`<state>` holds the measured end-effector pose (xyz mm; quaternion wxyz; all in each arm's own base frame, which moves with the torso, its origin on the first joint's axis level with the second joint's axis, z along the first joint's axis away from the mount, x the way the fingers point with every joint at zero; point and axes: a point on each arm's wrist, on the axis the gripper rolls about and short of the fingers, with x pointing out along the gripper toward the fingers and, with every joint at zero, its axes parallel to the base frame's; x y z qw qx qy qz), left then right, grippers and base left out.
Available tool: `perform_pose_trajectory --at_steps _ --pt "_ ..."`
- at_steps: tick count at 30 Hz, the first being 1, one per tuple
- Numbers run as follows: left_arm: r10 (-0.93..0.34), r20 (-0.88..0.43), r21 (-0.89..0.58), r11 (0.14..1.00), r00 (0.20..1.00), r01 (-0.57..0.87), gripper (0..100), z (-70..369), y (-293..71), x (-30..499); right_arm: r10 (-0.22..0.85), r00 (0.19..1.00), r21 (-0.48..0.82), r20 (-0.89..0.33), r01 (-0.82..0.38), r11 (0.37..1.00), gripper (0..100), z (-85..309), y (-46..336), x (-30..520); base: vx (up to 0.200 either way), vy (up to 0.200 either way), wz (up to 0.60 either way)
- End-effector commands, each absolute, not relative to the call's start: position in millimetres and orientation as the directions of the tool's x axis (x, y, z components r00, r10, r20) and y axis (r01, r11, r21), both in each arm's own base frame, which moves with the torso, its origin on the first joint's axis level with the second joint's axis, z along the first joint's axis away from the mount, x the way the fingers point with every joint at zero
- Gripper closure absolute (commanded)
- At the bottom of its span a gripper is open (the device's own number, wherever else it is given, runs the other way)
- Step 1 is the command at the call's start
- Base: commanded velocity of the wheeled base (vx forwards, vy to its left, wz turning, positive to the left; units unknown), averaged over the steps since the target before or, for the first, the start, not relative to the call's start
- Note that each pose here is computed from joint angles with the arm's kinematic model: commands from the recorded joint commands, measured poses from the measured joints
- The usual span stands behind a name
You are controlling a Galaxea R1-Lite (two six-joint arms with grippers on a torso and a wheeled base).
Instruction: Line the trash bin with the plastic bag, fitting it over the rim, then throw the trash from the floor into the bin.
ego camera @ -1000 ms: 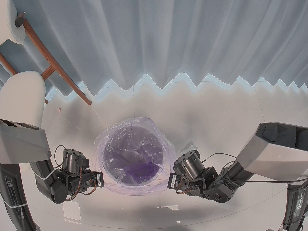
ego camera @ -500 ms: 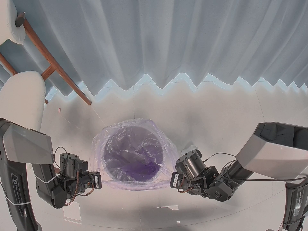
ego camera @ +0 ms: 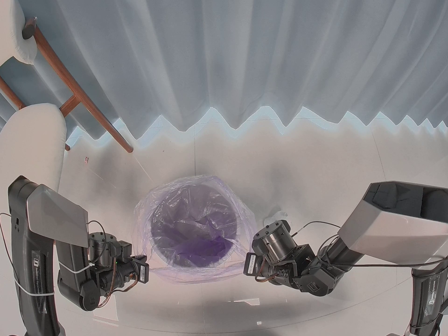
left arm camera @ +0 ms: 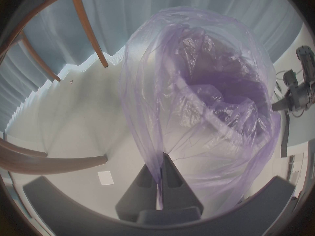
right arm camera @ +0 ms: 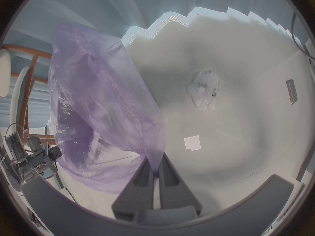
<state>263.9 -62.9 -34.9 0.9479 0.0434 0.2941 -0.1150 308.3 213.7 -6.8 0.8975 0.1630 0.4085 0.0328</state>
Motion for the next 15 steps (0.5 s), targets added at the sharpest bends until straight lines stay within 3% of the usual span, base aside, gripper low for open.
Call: perform_pose_trajectory --at_steps 1,15 --pt "-0.184 -0.586 0.045 0.965 0.789 0.259 100 -39 -60 261 0.2 0.655 0.312 -0.729 0.058 0.948 100 -10 218 303 0.0 0.0 0.0" --pt "-0.261 -0.587 0.052 0.933 0.766 0.357 100 -42 -54 264 0.188 0.626 0.262 -0.757 0.027 0.965 100 -25 218 296 0.0 0.0 0.0"
